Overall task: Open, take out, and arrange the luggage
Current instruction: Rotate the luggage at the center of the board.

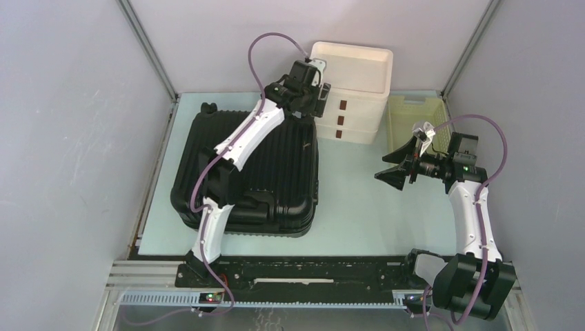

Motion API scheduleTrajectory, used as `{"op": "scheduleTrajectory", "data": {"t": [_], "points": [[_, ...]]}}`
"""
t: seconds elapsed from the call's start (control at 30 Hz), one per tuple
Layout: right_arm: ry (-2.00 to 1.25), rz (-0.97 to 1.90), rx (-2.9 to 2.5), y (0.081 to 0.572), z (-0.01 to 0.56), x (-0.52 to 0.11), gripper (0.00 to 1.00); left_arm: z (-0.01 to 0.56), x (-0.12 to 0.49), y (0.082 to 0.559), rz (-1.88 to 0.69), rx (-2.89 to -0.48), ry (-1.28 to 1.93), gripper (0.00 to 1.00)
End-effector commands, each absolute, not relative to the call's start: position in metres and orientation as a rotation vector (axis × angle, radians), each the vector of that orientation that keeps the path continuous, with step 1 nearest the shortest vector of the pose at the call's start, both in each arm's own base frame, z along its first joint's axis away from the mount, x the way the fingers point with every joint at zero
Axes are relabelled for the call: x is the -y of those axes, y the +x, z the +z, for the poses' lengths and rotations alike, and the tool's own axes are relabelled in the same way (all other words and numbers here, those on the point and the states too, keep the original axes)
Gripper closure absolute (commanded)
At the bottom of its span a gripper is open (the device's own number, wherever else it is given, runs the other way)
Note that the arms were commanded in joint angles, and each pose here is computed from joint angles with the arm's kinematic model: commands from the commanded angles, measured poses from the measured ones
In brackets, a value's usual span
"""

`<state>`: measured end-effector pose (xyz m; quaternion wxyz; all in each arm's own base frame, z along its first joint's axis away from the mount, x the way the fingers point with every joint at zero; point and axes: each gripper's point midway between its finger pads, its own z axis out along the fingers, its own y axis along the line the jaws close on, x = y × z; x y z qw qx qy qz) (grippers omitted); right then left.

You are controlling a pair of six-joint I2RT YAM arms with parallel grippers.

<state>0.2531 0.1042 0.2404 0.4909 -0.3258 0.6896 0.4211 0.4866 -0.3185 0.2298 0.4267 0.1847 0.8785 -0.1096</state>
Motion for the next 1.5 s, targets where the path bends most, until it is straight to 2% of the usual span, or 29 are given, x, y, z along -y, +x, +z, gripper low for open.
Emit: {"op": "scheduleTrajectory", "data": {"t": [0.0,0.2,0.3,0.5,0.67,0.8,0.9,1.17,1.47], "points": [[-0.794,1.016,-1.662,0.254,0.243,-0.103,0.12,0.235,0.324,0.499,-0.271,-2.153,0.400,0.25],[-0.796,1.018,-1.660,0.254,0.243,-0.103,0.12,0.218,0.324,0.503,-0.251,-2.175,0.396,0.30],[-0.797,1.017,-1.660,0.254,0.243,-0.103,0.12,0.214,0.326,0.503,-0.256,-2.183,0.397,0.36],[-0.796,1.016,-1.660,0.254,0.243,-0.103,0.12,0.208,0.328,0.500,-0.256,-2.193,0.413,0.52],[-0.799,1.014,-1.657,0.254,0.243,-0.103,0.12,0.208,0.329,0.495,-0.252,-2.190,0.435,0.61],[-0.796,1.015,-1.659,0.254,0.243,-0.103,0.12,0.212,0.331,0.490,-0.269,-2.182,0.456,0.76],[-0.795,1.013,-1.658,0.254,0.243,-0.102,0.12,0.217,0.333,0.485,-0.292,-2.172,0.471,0.81],[-0.796,1.014,-1.652,0.253,0.244,-0.102,0.12,0.228,0.355,0.454,-0.422,-2.123,0.600,0.92],[-0.797,1.012,-1.651,0.253,0.244,-0.102,0.12,0.221,0.382,0.402,-0.504,-2.094,0.780,0.95]]}}
